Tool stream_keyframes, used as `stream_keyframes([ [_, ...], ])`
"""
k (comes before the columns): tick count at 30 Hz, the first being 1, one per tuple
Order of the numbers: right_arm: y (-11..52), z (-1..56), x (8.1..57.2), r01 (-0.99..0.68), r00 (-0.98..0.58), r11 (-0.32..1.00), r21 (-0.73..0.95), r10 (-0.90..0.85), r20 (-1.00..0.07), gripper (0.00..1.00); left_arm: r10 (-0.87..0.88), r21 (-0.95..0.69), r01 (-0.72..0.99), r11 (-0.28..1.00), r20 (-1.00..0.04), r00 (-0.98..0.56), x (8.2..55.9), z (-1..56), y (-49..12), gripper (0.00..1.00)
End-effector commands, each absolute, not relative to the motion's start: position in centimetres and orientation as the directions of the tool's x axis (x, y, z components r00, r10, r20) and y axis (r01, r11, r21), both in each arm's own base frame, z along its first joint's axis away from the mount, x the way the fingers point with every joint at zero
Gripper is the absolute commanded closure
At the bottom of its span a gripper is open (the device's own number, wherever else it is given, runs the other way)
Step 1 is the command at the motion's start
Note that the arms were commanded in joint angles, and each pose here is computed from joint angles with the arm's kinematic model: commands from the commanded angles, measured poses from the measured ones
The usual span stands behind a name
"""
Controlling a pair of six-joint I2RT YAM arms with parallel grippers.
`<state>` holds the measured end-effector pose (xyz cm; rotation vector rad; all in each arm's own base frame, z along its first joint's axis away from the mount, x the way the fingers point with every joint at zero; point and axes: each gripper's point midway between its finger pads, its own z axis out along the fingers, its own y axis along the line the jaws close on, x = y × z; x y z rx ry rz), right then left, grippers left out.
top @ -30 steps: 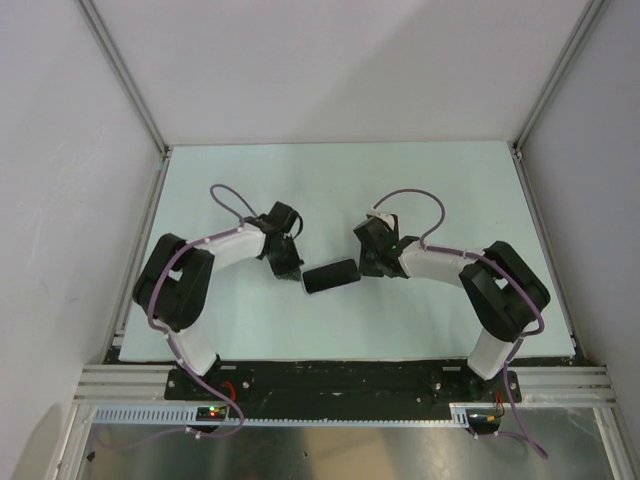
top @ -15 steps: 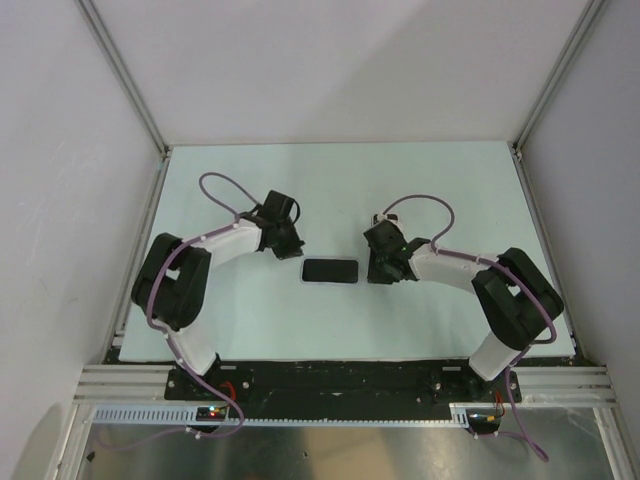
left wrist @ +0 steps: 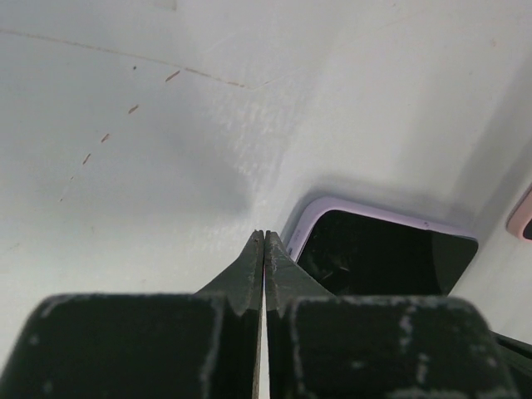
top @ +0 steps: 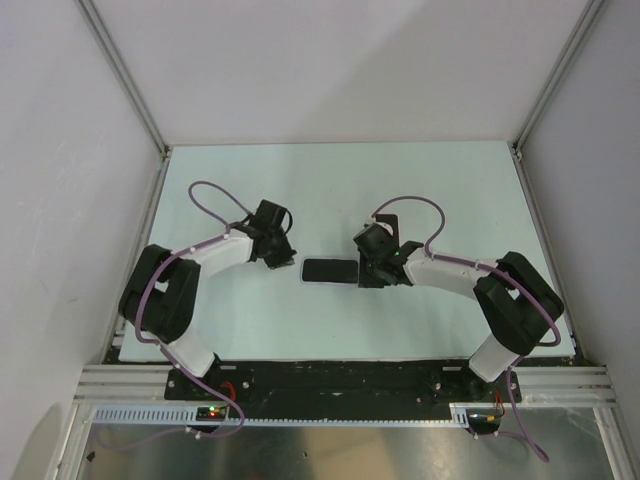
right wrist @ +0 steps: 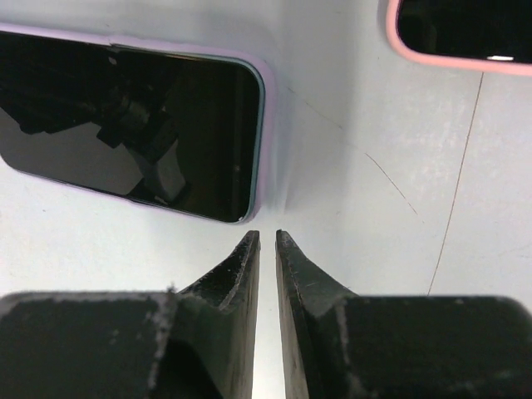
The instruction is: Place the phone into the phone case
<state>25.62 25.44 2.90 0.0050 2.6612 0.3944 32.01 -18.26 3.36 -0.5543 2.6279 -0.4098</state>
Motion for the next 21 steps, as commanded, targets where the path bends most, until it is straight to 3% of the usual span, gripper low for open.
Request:
stream_keyframes([
  [1,26.3,5.5,27.3,-0.050,-0.863,0.952,0.302,0.111,-0.493,0.82,-0.442,-0.382,-0.295,0.876,-0.392,-0.807,32.5,5.0,-17.7,1.00],
  [21,27.2,4.7,29.0,-0.041,-0.865,0.962,0.269,0.101,-0.491,0.82,-0.440,-0.381,-0.295,0.876,-0.384,-0.812,32.0,4.7,-17.6,0.99],
])
